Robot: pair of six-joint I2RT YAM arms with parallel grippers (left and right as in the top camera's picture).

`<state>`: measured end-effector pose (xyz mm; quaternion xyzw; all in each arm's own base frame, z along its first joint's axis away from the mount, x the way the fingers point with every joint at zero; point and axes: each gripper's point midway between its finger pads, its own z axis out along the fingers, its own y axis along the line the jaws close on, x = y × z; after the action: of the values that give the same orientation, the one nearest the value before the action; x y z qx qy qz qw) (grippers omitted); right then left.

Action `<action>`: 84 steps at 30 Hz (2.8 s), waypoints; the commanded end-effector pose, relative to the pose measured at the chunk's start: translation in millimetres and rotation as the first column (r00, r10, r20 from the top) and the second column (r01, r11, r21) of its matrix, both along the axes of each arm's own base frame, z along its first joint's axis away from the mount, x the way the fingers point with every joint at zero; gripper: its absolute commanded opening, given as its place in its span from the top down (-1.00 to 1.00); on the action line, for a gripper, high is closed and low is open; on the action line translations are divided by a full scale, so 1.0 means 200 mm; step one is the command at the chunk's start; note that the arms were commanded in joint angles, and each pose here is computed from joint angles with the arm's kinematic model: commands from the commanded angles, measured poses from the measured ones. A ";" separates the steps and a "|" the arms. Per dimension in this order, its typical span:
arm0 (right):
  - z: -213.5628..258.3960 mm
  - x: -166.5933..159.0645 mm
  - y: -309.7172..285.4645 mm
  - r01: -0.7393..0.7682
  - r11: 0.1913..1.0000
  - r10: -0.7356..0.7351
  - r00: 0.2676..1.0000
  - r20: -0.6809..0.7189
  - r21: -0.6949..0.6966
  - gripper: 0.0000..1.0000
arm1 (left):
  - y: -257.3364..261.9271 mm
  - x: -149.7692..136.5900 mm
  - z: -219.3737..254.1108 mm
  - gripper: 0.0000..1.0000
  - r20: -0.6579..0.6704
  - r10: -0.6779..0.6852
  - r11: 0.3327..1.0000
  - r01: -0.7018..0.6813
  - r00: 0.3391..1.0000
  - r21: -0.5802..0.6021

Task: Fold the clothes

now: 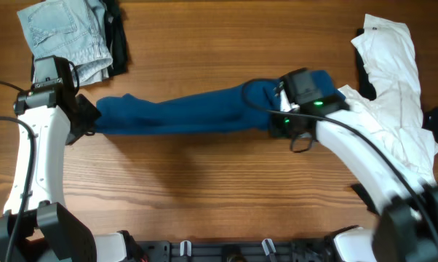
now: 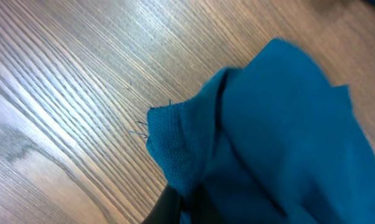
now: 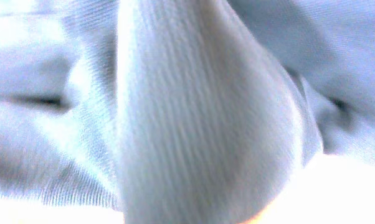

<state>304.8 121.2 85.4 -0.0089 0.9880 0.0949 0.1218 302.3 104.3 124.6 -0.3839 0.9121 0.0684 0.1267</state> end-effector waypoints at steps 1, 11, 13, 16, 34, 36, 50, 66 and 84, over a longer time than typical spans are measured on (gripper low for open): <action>0.42 0.00 -0.13 0.035 0.999 -0.036 0.984 0.174 0.007 0.91 | 0.03 0.01 0.28 0.92 0.108 -0.009 0.999 0.004 0.994 0.051; 0.66 -0.50 -0.27 0.028 0.998 -0.029 0.999 -0.019 -0.050 0.91 | 0.00 -0.14 0.46 0.92 0.147 -0.057 0.996 0.046 0.987 0.081; 0.64 -0.41 -0.25 -0.008 0.999 0.009 1.000 0.011 -0.053 0.92 | 0.00 -0.13 0.43 0.92 0.128 -0.056 0.996 0.047 0.990 0.075; 0.51 -0.23 -0.19 -0.094 0.993 0.093 0.996 -0.016 -0.065 0.92 | -0.01 -0.11 0.34 0.92 0.057 -0.057 0.998 0.055 0.997 0.042; 0.15 0.58 -0.09 -0.147 0.989 0.144 0.987 0.074 0.032 -0.49 | -0.15 -0.27 -0.46 0.42 -0.429 -0.086 0.974 -0.015 0.899 -0.226; 0.22 0.61 -0.09 -0.169 0.985 0.165 0.980 0.108 0.028 -0.59 | -0.17 -0.21 -0.48 0.03 -0.376 -0.163 0.962 0.062 0.912 -0.267; 0.10 0.28 -0.19 -0.110 0.991 0.123 0.973 -0.194 0.076 -0.66 | -0.21 0.20 -0.49 0.82 -0.033 -0.283 0.925 0.264 0.959 -0.273; -0.21 0.41 -0.08 0.070 0.994 -0.064 0.996 -0.069 0.088 0.63 | -0.11 0.25 -0.48 0.92 0.010 -0.230 0.944 0.226 0.973 -0.239; 0.83 0.10 -0.60 0.225 0.972 -0.233 0.962 0.144 0.065 0.91 | -0.08 0.37 0.59 0.92 0.317 -0.245 0.960 0.276 0.916 -0.056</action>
<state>344.6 17.7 225.1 0.0924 0.9721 0.1183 0.1800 384.6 90.7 217.2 -0.2709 0.9328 -0.0543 0.2316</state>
